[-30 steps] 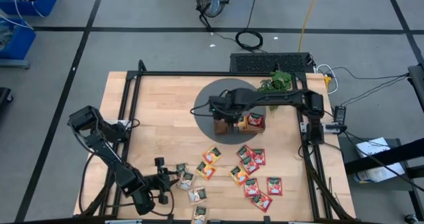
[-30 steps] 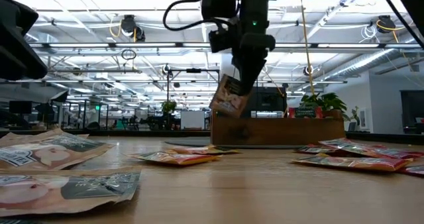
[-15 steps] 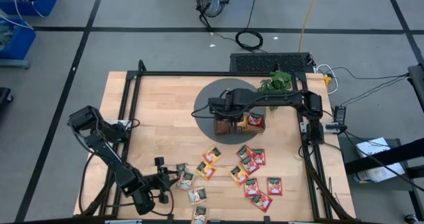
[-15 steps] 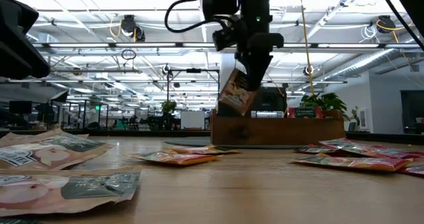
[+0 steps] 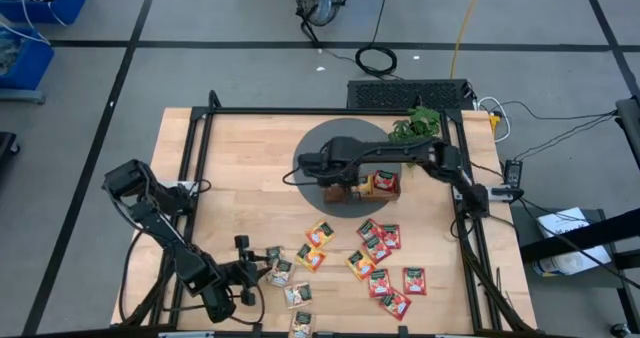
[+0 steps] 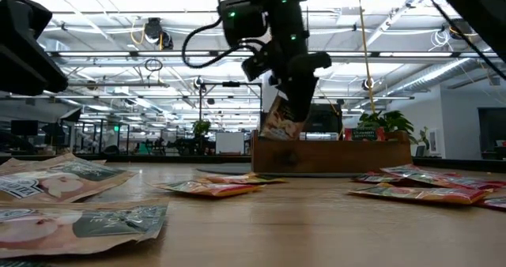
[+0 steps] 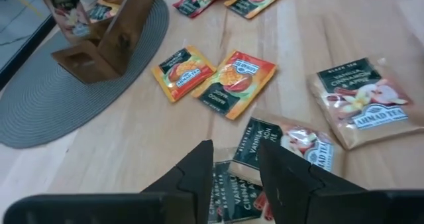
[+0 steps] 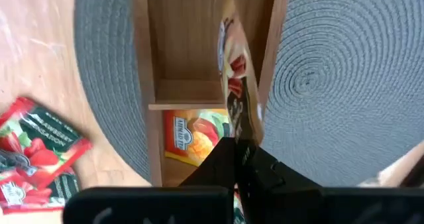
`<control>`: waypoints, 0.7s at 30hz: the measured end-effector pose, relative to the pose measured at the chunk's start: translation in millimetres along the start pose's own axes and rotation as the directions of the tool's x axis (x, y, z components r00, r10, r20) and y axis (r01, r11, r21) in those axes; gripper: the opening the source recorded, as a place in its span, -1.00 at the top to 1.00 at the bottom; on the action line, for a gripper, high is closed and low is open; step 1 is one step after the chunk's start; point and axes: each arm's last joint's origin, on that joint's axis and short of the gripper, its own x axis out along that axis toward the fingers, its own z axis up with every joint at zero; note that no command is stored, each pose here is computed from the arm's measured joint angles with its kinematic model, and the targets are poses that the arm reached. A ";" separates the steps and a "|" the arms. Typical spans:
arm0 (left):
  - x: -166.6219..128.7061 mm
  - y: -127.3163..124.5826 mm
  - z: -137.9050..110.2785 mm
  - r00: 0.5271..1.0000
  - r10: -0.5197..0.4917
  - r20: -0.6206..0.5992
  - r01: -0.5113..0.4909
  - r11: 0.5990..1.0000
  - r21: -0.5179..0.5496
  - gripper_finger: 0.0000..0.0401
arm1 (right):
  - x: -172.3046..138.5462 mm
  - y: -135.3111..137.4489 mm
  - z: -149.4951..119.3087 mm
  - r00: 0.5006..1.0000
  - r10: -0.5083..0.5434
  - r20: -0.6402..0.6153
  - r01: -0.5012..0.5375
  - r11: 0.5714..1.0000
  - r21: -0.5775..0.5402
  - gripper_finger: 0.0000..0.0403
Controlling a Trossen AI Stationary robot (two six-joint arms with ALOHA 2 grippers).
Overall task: Pick & Place Tea
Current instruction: Put the brown tea bag into the left section of the wooden organizer
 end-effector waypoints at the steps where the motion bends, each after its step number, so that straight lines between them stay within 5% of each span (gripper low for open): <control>1: 0.8 0.6 0.4 1.000 0.003 -0.001 -0.003 1.000 -0.002 0.38 | 1.0 -0.6 4.2 1.000 0.004 -0.013 -0.004 1.000 -0.003 1.00; 12: 0.3 0.2 -0.5 1.000 -0.006 -0.010 0.006 1.000 0.005 0.38 | 13.2 0.1 23.5 1.000 0.000 -0.005 -0.001 0.996 -0.091 0.98; 21: 0.3 0.2 -0.4 1.000 -0.007 -0.011 0.007 1.000 0.000 0.38 | 12.7 -1.1 29.5 0.998 -0.011 0.059 0.018 0.992 -0.123 0.71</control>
